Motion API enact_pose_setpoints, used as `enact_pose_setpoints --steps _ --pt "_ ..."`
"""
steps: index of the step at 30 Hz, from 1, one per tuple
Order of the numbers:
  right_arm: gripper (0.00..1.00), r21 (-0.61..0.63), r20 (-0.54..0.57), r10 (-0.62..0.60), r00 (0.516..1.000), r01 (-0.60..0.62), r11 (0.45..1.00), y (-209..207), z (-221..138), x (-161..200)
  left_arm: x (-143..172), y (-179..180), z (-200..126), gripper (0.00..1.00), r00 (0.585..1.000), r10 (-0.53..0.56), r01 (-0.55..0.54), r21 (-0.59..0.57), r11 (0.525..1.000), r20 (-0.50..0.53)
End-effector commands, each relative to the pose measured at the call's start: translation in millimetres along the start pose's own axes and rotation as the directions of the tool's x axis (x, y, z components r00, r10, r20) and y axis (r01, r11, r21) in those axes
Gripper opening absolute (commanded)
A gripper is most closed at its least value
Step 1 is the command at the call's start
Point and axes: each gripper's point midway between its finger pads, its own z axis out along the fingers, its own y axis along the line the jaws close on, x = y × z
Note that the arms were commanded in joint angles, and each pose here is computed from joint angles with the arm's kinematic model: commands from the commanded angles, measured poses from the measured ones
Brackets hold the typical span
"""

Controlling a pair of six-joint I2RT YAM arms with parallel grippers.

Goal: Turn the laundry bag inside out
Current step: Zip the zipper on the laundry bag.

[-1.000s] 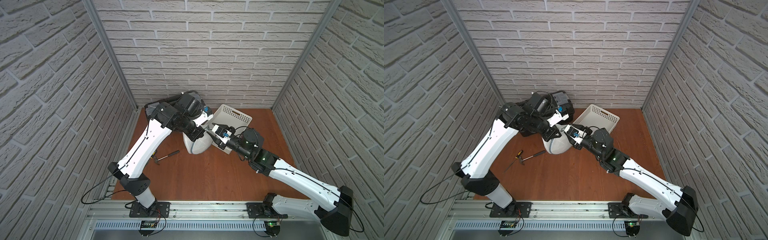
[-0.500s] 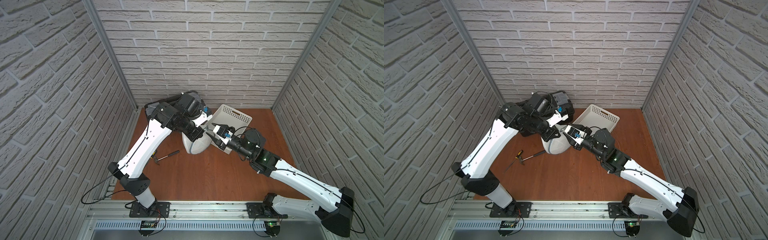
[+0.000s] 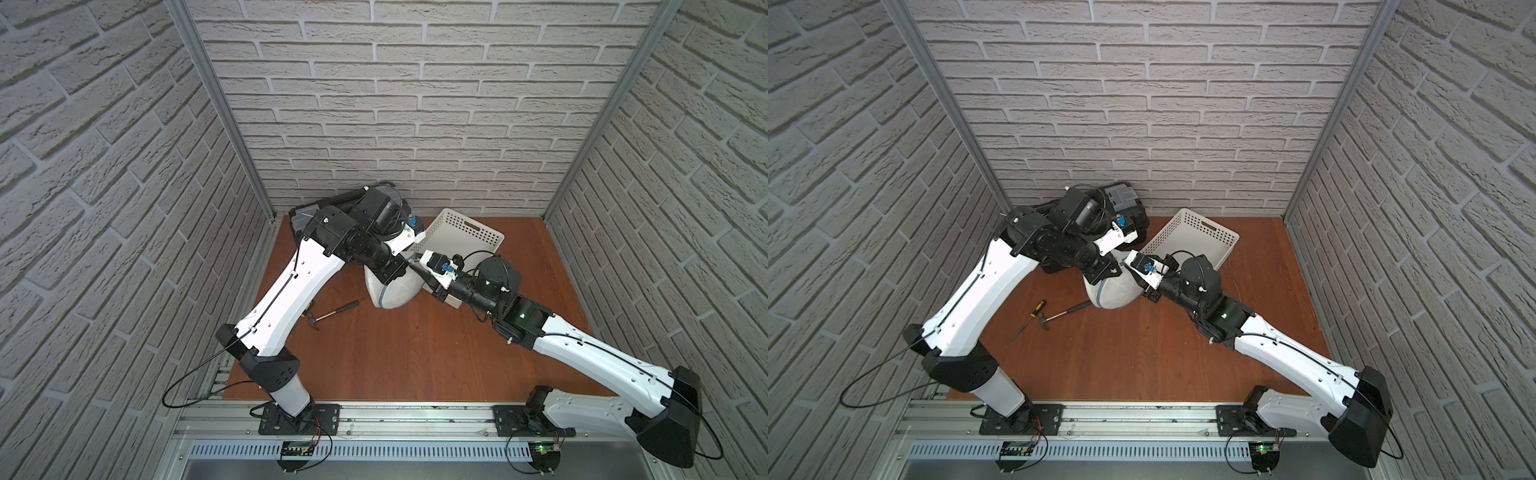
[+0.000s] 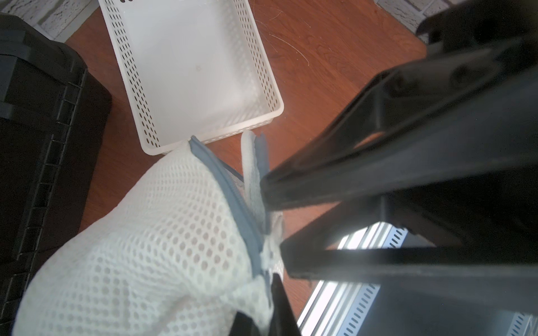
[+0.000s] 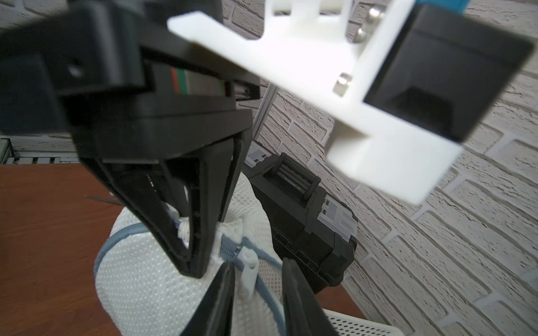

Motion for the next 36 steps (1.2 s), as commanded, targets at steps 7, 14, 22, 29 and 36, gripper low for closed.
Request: enact_pose_setpoints --steps 7,14,22,29,36 --pt "0.32 0.035 -0.006 -0.002 1.0 0.002 0.999 -9 5 -7 -7 -8 -13 0.0 0.996 0.055 -0.056 0.008 0.998 0.074" --pt "0.2 0.064 -0.006 0.0 1.0 0.0 0.998 -14 5 -8 -6 -10 -13 0.0 0.995 0.065 -0.066 0.007 0.998 0.077" --pt "0.13 0.08 0.0 0.011 1.0 -0.011 0.997 -18 0 -12 2 -5 -7 0.0 0.998 0.054 -0.054 -0.011 0.998 0.027" --pt "0.05 0.101 -0.016 0.05 0.999 -0.048 0.994 -22 -3 -8 11 2 -2 0.0 0.995 0.094 -0.096 -0.059 0.994 -0.03" --pt "0.03 0.133 -0.06 0.059 0.996 -0.05 0.99 -28 -11 4 21 4 -1 0.0 0.986 0.148 -0.154 -0.083 0.985 -0.072"
